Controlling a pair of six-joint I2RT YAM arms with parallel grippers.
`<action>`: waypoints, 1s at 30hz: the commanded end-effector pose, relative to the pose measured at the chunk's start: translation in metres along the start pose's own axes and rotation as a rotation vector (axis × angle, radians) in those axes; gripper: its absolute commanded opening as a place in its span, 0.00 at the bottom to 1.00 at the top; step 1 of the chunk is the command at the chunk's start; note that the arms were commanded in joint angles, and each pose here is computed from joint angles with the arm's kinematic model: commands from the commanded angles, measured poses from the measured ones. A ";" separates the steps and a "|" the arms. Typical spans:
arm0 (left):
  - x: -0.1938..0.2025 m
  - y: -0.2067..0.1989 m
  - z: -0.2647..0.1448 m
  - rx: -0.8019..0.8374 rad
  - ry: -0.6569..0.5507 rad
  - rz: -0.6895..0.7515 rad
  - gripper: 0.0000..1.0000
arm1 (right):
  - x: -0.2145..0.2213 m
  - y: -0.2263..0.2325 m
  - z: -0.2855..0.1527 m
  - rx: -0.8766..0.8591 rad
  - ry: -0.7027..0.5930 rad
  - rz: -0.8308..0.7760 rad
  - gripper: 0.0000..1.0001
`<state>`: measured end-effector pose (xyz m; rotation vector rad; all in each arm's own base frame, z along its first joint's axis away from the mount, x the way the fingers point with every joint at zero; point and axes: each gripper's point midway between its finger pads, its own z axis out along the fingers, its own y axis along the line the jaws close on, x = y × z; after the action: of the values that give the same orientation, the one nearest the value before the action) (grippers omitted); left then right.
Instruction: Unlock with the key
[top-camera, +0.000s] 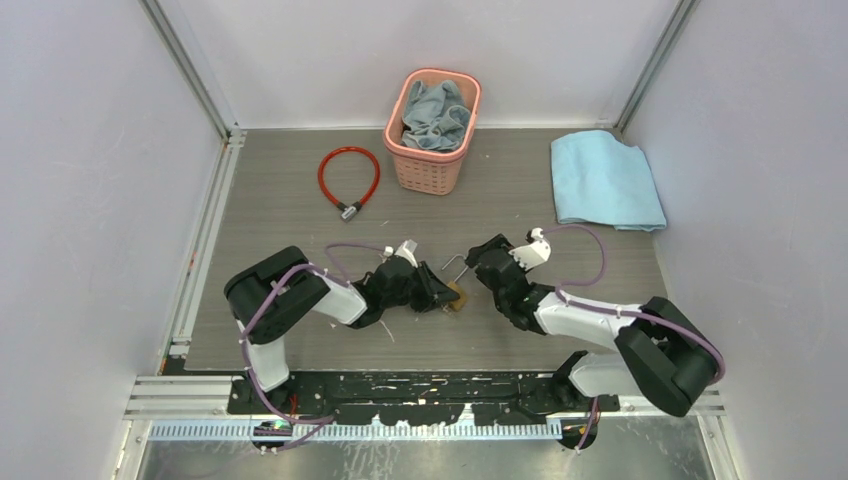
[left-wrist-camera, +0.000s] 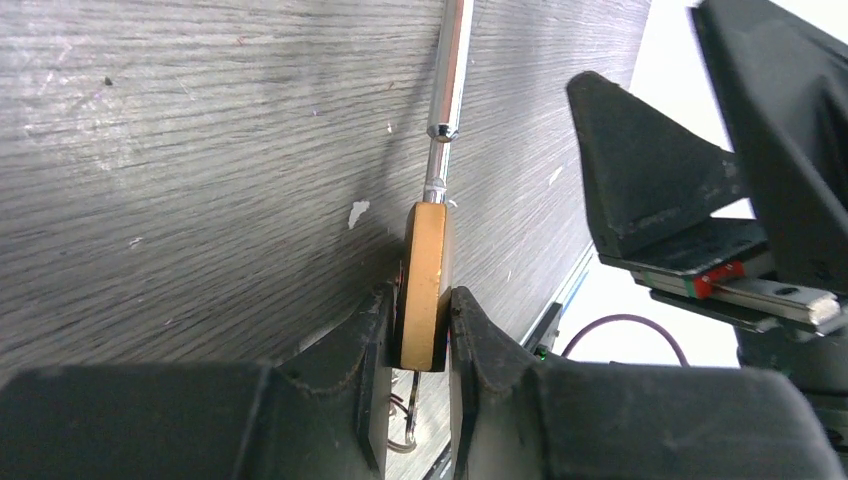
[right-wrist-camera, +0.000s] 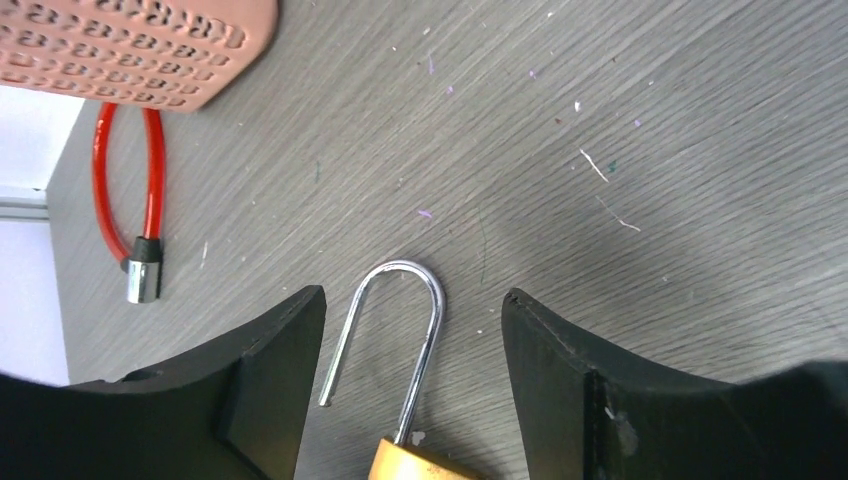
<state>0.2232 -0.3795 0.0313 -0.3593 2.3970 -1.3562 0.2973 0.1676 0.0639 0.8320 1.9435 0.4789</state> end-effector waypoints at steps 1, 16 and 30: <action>-0.001 0.027 0.004 -0.113 -0.008 -0.003 0.00 | -0.023 0.007 -0.009 -0.015 -0.059 -0.007 0.71; -0.008 0.000 0.034 -0.083 0.021 0.051 0.00 | -0.057 -0.002 -0.041 0.021 -0.106 -0.053 0.81; 0.021 -0.001 0.066 -0.181 0.051 0.201 0.04 | -0.089 -0.010 -0.078 0.038 -0.123 -0.196 0.95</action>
<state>0.2483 -0.4470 0.0369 -0.1985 2.4087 -1.2718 0.2575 0.1099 0.1299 0.7099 1.9199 0.3345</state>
